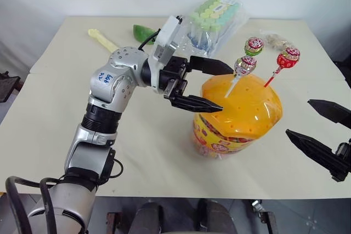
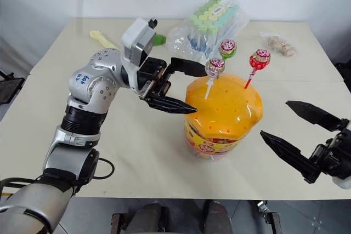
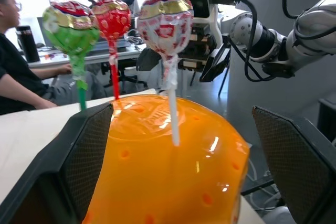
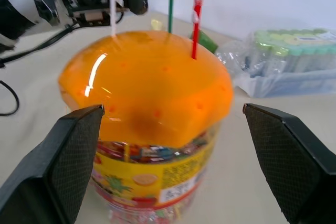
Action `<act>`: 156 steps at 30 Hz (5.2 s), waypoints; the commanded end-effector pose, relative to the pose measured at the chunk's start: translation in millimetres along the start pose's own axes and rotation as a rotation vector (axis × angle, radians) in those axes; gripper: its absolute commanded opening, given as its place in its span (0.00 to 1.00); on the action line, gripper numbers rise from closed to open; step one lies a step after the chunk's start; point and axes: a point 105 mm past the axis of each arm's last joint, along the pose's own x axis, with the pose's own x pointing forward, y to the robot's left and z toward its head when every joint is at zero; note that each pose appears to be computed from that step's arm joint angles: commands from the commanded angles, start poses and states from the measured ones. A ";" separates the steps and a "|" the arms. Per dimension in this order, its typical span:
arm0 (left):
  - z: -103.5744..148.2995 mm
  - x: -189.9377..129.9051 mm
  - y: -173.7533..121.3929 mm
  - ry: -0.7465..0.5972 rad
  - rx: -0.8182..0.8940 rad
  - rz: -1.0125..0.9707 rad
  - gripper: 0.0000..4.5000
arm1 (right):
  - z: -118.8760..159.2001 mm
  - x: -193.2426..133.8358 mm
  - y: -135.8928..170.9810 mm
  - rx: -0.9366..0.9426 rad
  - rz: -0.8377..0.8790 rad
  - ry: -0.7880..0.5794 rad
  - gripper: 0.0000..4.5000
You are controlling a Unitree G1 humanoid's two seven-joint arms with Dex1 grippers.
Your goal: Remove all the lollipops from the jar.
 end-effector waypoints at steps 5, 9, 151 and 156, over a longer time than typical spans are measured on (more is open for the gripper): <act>10.4 12.9 -2.6 -0.016 0.042 -0.049 1.00 | 19.5 -1.4 13.3 -0.024 0.033 -0.048 0.99; 10.4 15.6 -2.8 -0.030 0.049 -0.066 0.81 | 33.8 0.7 13.7 -0.040 0.027 -0.100 1.00; 102.8 -3.4 85.4 -0.151 0.222 0.188 0.00 | 11.5 -32.0 -8.0 -0.139 -0.138 -0.032 1.00; 81.2 -53.4 122.3 0.068 -0.001 0.645 0.00 | 15.1 -27.7 1.5 -0.124 -0.058 -0.008 1.00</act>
